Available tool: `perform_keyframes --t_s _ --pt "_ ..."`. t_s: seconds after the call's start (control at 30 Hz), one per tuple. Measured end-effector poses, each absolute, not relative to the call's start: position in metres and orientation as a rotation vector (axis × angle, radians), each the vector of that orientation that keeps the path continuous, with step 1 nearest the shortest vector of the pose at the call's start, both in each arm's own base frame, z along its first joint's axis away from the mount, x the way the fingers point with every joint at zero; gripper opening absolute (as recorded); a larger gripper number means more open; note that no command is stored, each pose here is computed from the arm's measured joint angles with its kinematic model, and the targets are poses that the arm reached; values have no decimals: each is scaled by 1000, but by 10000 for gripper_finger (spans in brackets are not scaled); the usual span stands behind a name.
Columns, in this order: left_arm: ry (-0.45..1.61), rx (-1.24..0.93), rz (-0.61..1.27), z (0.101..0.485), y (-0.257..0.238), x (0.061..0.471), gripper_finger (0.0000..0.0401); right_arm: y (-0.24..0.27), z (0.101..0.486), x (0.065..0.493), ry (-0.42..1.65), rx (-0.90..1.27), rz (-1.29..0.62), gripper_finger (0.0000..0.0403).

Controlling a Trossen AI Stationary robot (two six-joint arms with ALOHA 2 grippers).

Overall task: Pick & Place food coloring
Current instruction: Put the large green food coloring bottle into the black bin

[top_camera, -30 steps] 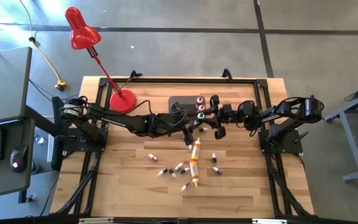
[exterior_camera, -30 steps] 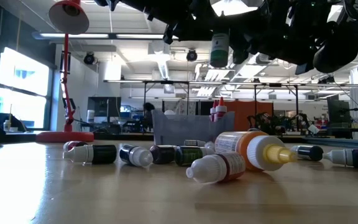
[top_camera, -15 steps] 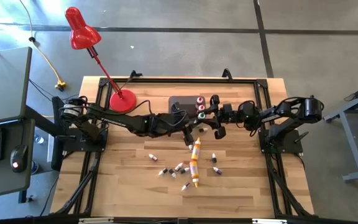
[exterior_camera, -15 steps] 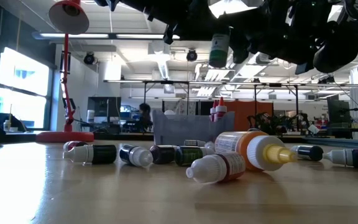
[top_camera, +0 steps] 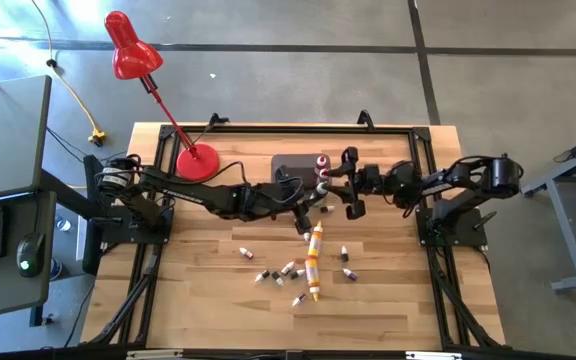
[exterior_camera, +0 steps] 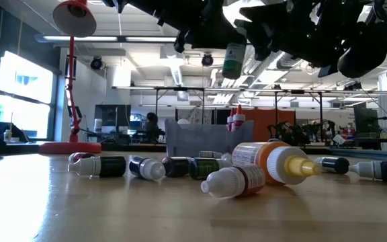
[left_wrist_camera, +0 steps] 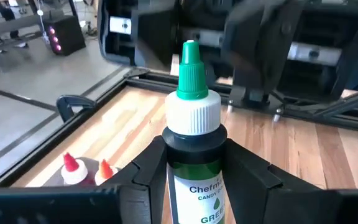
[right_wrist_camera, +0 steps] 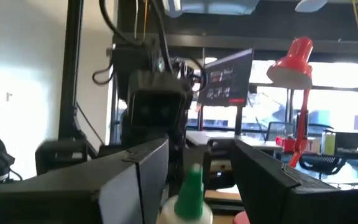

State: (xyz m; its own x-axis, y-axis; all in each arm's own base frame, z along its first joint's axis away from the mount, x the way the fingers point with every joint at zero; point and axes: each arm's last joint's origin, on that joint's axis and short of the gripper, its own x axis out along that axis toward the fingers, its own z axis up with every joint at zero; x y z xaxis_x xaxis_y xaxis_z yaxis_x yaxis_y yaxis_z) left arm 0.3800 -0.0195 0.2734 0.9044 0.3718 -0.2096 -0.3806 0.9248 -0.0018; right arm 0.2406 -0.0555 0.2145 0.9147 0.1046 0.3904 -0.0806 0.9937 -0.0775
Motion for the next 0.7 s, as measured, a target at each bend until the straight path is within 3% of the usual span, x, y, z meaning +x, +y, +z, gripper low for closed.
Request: perform_keyframes --t_s 0.3,0.7 --pt "209 -24 516 272 -16 379 123 -52 247 221 -487 -93 102 167" --pt "181 -10 782 219 17 407 123 -40 277 184 -405 -118 148 162"
